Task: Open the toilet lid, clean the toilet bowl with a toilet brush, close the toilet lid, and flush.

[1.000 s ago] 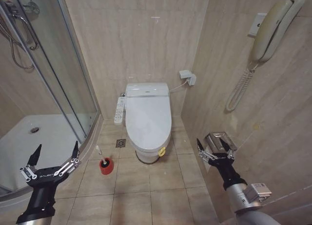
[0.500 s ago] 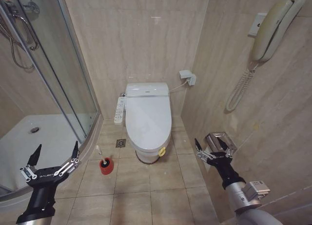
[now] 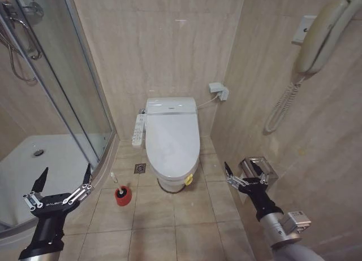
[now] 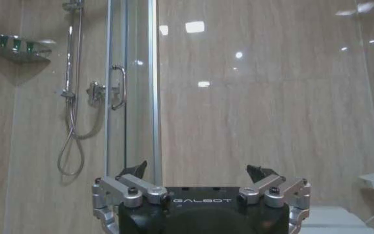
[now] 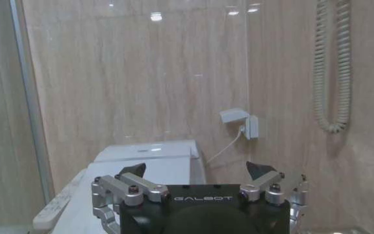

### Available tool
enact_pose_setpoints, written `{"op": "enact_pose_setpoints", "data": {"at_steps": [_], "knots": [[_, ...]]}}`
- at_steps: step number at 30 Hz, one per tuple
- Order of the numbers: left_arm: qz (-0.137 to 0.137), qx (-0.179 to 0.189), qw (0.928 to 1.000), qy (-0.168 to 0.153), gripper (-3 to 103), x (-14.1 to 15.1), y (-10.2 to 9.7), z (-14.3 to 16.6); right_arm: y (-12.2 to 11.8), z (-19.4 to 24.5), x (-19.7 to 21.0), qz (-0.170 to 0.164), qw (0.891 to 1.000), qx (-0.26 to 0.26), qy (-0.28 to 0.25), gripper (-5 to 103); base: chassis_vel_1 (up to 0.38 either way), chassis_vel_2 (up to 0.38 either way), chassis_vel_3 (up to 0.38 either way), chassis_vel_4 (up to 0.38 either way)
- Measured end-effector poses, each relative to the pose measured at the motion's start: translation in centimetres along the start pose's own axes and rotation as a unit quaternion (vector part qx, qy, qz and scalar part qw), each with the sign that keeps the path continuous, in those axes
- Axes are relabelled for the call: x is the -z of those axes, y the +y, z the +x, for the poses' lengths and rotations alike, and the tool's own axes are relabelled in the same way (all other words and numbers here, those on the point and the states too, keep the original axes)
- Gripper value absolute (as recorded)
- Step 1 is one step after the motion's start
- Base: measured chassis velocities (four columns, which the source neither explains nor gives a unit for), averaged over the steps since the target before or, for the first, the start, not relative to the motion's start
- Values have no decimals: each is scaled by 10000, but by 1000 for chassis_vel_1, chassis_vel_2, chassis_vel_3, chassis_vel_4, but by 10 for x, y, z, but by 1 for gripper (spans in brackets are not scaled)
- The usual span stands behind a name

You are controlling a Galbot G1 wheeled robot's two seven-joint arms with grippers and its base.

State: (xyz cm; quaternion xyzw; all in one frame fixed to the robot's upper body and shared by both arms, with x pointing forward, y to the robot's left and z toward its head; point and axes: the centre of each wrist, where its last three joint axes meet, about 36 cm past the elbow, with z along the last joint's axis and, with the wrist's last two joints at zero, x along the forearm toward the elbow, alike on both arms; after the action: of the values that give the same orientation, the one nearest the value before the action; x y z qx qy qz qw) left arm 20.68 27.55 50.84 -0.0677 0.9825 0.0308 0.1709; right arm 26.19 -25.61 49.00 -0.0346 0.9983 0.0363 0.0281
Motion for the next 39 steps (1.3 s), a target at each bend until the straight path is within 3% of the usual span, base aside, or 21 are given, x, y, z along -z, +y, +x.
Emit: {"op": "enact_pose_setpoints", "data": {"at_steps": [26, 33, 39], "knots": [[0, 0, 10000, 0, 100, 0, 0, 0, 0, -7, -5, -44, 10000, 9, 0, 100, -126, 118, 123, -128], [0, 0, 10000, 0, 100, 0, 0, 0, -5, 4, -26, 39, 9998, 66, 210, 100, -139, 147, 159, -140], [0, 1, 10000, 0, 100, 0, 0, 0, -5, 37, -58, 69, 9966, 226, 788, 100, -73, 79, 72, -79]]}}
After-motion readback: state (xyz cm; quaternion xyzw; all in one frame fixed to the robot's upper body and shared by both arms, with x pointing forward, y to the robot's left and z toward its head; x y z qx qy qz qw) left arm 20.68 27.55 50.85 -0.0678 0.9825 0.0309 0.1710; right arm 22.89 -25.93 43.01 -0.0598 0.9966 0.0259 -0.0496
